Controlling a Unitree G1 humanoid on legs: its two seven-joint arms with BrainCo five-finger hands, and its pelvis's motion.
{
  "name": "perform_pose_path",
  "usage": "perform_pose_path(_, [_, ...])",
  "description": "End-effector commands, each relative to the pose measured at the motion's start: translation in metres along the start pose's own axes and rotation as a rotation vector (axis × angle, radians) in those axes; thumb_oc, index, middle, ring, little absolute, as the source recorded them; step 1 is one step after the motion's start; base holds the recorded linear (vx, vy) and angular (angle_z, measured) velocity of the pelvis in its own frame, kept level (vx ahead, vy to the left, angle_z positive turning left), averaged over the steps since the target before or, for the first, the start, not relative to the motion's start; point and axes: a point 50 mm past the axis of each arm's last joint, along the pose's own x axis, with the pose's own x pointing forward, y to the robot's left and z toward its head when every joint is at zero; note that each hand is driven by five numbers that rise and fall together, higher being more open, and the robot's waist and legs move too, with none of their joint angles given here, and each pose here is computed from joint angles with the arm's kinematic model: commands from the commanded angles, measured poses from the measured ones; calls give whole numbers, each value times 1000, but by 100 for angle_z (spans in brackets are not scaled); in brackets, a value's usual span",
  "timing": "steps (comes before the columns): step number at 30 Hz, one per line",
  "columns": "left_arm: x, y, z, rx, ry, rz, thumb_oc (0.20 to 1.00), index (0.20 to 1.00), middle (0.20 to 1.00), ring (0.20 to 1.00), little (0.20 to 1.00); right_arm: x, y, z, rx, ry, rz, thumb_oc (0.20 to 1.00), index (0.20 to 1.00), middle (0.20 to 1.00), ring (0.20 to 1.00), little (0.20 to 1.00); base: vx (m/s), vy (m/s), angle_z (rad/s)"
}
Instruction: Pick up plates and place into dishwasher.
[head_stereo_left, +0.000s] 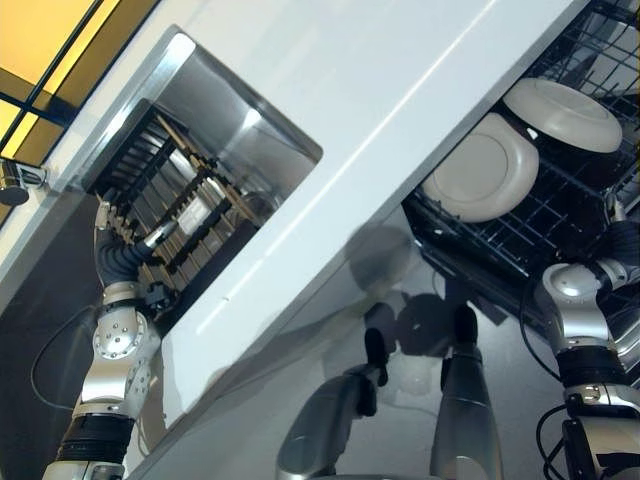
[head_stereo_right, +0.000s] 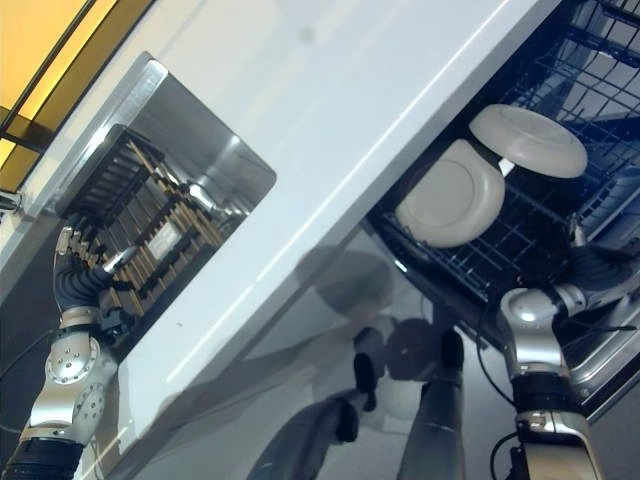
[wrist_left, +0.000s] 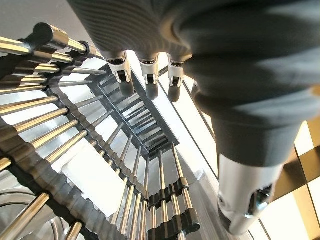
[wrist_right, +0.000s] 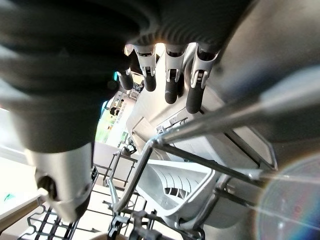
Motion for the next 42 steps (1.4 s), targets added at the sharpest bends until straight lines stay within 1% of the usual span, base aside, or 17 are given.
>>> perform_pose_path(1, [-43,-39,-37,-118,169,-69,1000,1000,1000,1000,1000,13,-18,6,44,-8,-137,1000,1000,1000,1000,1000,0,0,0])
perform_pose_path(5, [-43,-39,-36,-123,170,-68,1000,1000,1000,1000,1000,13,-13,4,41,19,-81,1000,1000,1000,1000,1000,0,0,0])
perform_pose_path(6, [-43,-39,-35,-127,171,-69,1000,1000,1000,1000,1000,12,-5,-1,30,68,55,1000,1000,1000,1000,1000,0,0,0])
perform_pose_path(8, [-42,-39,-34,-126,168,-74,1000,1000,1000,1000,1000,7,6,-7,12,118,206,1000,1000,1000,1000,1000,-2,-17,-5])
perform_pose_path(16, [-31,-41,-21,-97,127,-97,1000,1000,1000,1000,1000,-17,38,-26,-92,244,688,1000,1000,1000,1000,1000,-26,-74,-4])
perform_pose_path(19, [-25,-43,-16,-78,112,-102,1000,1000,1000,1000,1000,-30,52,-25,-86,261,864,1000,1000,1000,1000,1000,-23,-91,8])
perform_pose_path(22, [-20,-44,-11,-60,99,-108,1000,1000,1000,1000,1000,-43,65,-15,-11,272,1025,1000,1000,1000,1000,1000,-14,-73,12])
perform_pose_path(26, [-15,-46,-7,-46,88,-107,1000,1000,1000,1000,1000,-58,76,-1,74,226,1197,1000,1000,1000,1000,1000,-4,-20,3])
perform_pose_path(31, [-13,-42,-9,-48,94,-103,1000,1000,1000,1000,1000,-75,86,20,151,149,1368,1000,1000,1000,1000,1000,5,19,2])
perform_pose_path(37, [-13,-37,-9,-53,95,-99,1000,1000,1000,1000,1000,-89,89,53,300,53,1552,1000,1000,1000,1000,1000,6,29,6])
perform_pose_path(42, [-12,-29,-9,-47,92,-94,1000,1000,1000,1000,1000,-116,82,86,463,-90,1770,1000,1000,1000,1000,1000,4,-10,3])
